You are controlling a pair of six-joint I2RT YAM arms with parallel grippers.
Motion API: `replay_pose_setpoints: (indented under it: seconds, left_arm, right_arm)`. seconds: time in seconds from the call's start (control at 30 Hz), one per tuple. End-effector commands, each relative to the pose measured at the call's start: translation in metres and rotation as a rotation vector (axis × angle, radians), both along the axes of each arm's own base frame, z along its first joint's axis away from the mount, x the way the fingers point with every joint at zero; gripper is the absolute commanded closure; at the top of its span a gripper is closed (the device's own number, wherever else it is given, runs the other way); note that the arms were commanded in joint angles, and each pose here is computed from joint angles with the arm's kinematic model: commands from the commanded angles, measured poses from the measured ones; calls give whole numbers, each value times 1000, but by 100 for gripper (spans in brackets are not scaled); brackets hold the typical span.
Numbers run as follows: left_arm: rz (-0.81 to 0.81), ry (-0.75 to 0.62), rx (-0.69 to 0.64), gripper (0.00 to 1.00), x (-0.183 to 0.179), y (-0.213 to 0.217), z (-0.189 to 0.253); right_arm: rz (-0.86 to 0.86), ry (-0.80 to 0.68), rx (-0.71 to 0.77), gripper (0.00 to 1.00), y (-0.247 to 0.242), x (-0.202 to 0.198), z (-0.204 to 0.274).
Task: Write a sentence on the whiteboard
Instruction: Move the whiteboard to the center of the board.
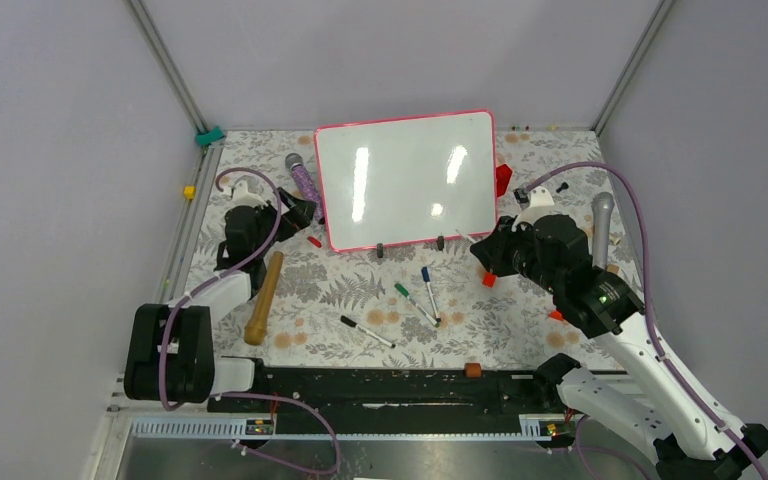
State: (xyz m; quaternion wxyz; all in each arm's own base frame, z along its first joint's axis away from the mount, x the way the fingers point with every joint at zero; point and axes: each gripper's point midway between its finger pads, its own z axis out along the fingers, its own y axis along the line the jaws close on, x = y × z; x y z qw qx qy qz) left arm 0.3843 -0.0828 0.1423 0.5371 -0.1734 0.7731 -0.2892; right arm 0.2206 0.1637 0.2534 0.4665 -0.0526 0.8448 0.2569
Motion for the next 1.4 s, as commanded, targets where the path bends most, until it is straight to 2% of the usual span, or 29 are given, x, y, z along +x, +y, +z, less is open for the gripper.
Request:
replay_pose_setpoints:
  seconds: [0.0,0.1,0.23,0.3,0.5,0.67,1.0,1.13,1.37]
  left_arm:
    - [23,-132,-60,1,11,6,25]
    - [-34,-173,-77,1,13,3,28]
    - [-273,-255,-67,1,13,-23,38]
    - [-299,-250,-73,1,17,-26,35]
    - [-322,-269,-37,1,22,-26,29]
    - [-338,-195,1,1,26,-24,18]
    - [-386,-170,84,1,35,-15,15]
    - [-426,-202,83,1,39,-20,21]
    - [-431,-157,48,1,51,-21,5]
  right_arm:
    - [-9,-34,-6,100,-4,1,9]
    - [-12,-35,-9,100,-5,2,8]
    - [-13,-32,-12,100,-4,3,8]
    - [-11,-28,-16,100,-3,4,7]
    - [-6,-23,-18,100,-1,6,8]
    - [-10,-21,-20,100,-1,7,7]
    - [-3,-8,-9,100,4,9,10]
    - [6,-3,-3,100,6,9,10]
    - [4,-4,12,100,5,5,11]
